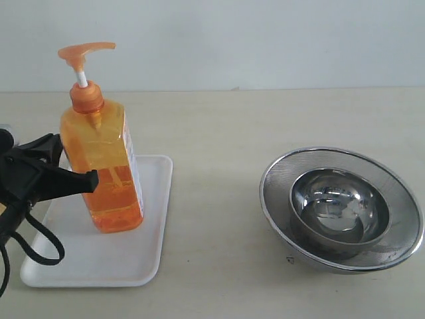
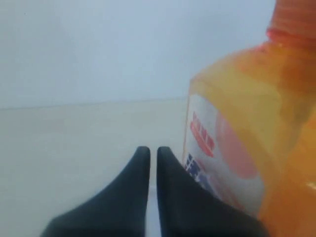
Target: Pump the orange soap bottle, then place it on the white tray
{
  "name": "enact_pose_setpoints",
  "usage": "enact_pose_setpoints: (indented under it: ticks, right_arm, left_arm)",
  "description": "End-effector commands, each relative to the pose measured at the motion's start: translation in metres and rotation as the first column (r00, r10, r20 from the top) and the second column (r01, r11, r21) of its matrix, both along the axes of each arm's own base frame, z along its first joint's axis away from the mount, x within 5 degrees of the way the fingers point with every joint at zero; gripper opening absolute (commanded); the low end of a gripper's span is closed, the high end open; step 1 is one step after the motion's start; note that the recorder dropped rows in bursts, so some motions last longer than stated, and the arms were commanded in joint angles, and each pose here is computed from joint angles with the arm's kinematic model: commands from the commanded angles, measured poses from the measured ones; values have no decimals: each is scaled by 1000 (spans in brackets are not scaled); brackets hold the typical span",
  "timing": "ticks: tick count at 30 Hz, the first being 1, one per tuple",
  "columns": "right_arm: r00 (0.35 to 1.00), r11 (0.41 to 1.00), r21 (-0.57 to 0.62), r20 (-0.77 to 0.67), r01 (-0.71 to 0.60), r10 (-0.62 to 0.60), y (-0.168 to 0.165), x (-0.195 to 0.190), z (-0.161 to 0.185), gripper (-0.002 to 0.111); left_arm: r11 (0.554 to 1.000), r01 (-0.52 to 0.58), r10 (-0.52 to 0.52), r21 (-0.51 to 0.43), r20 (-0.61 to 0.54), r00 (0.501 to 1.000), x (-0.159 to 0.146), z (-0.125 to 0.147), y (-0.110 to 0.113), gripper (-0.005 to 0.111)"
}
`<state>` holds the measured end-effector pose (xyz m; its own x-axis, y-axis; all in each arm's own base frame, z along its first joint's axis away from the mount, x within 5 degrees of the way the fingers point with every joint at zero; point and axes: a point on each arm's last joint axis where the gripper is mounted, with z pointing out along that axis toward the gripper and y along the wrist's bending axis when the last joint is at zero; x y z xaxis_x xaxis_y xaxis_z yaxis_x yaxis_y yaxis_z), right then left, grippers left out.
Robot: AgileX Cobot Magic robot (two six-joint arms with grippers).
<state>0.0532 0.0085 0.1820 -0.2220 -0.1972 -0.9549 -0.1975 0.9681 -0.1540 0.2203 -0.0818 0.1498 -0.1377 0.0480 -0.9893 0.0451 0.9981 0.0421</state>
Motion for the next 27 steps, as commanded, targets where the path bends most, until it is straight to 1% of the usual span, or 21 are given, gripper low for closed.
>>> enact_pose_setpoints:
  ticks: [1, 4, 14, 18, 22, 27]
  right_arm:
    - [1000, 1000, -4, 14, 2, -2, 0, 0, 1, 0]
    - [1000, 1000, -4, 14, 2, -2, 0, 0, 1, 0]
    - [1000, 1000, -4, 14, 2, -2, 0, 0, 1, 0]
    - [1000, 1000, -4, 14, 2, -2, 0, 0, 1, 0]
    - [1000, 1000, -4, 14, 2, -2, 0, 0, 1, 0]
    - [1000, 1000, -4, 14, 2, -2, 0, 0, 1, 0]
  left_arm:
    - [999, 37, -37, 0, 43, 998, 8, 6, -6, 5]
    - [999, 35, -34, -16, 73, 997, 15, 12, -10, 5]
    - [999, 40, -39, -11, 76, 996, 15, 13, -10, 5]
    - [999, 45, -46, 21, 77, 996, 15, 13, -10, 5]
    - [994, 102, -105, 38, 86, 991, 15, 14, -16, 5]
    - [992, 108, -113, 57, 87, 990, 15, 14, -16, 5]
